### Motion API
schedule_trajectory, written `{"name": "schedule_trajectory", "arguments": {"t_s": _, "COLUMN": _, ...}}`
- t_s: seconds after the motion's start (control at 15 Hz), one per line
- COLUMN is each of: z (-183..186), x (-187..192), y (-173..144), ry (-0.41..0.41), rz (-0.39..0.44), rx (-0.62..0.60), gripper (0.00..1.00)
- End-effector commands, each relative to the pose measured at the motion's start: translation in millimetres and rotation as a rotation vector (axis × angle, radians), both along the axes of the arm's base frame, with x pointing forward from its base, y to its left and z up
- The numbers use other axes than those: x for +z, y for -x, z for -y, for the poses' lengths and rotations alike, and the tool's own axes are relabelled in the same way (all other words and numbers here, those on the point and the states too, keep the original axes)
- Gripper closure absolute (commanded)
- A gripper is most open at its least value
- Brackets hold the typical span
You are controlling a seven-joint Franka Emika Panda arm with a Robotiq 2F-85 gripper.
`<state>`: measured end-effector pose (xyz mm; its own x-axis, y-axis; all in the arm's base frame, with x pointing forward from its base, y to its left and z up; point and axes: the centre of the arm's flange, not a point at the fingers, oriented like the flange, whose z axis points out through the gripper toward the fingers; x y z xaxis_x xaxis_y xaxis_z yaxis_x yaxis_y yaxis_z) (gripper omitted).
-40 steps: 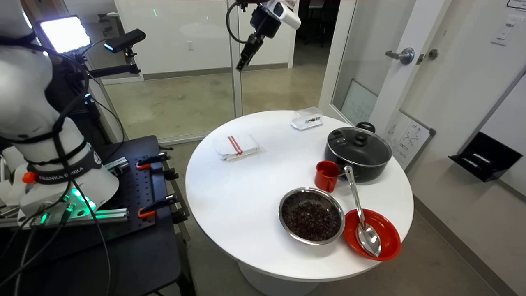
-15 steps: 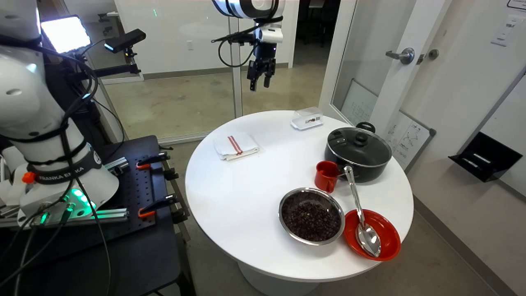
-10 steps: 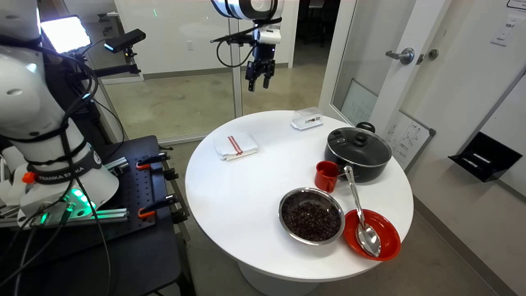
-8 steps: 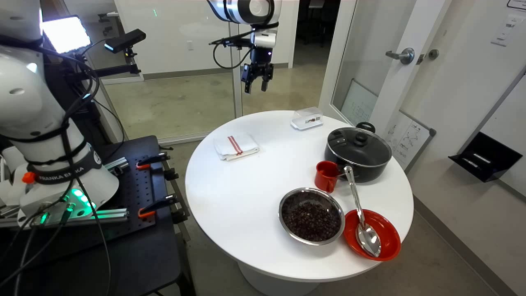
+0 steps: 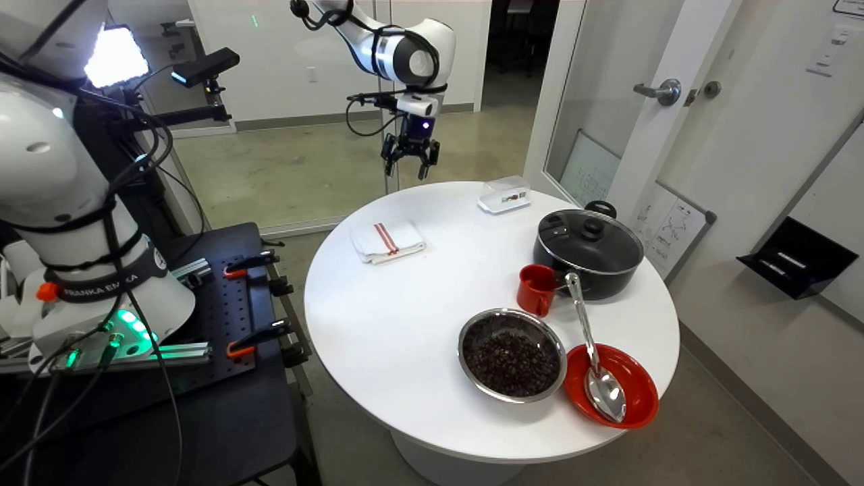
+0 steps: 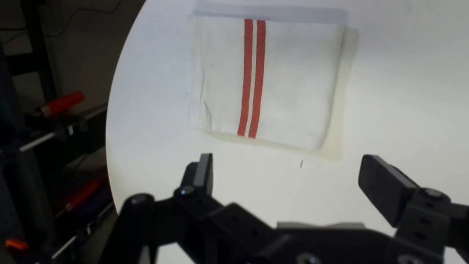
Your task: Fold the towel, then use it to wipe the table
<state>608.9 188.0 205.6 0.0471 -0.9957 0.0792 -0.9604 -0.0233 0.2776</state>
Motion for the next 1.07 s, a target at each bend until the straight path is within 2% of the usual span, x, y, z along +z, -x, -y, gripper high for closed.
{"name": "schedule_trajectory", "arguments": {"t_s": 0.0, "z": 7.6, "x": -30.7, "y": -36.5, "ry": -0.175, "rz": -0.061, "rx": -0.077, "gripper": 0.0}}
{"name": "schedule_trajectory", "arguments": {"t_s": 0.07, "z": 11.1, "x": -40.4, "y": -43.2, "ry": -0.224, "rz": -0.087, "rx": -0.089, "gripper": 0.0}}
{"name": "schedule_trajectory", "arguments": {"t_s": 0.13, "z": 13.6, "x": -48.5, "y": -47.8, "ry": -0.24, "rz": -0.1, "rx": -0.096, "gripper": 0.0}}
{"name": "schedule_trajectory", "arguments": {"t_s": 0.4, "z": -2.4, "x": -84.7, "y": -60.4, "ry": -0.099, "rz": -0.138, "rx": -0.103, "gripper": 0.0}}
{"name": "schedule_trajectory", "arguments": {"t_s": 0.73, "z": -64.4, "x": -116.3, "y": -54.4, "ry": 0.001, "rz": -0.216, "rx": -0.028, "gripper": 0.0}}
{"name": "schedule_trajectory", "arguments": {"t_s": 1.0, "z": -75.7, "x": -132.3, "y": -50.3, "ry": 0.101, "rz": -0.245, "rx": 0.001, "gripper": 0.0}}
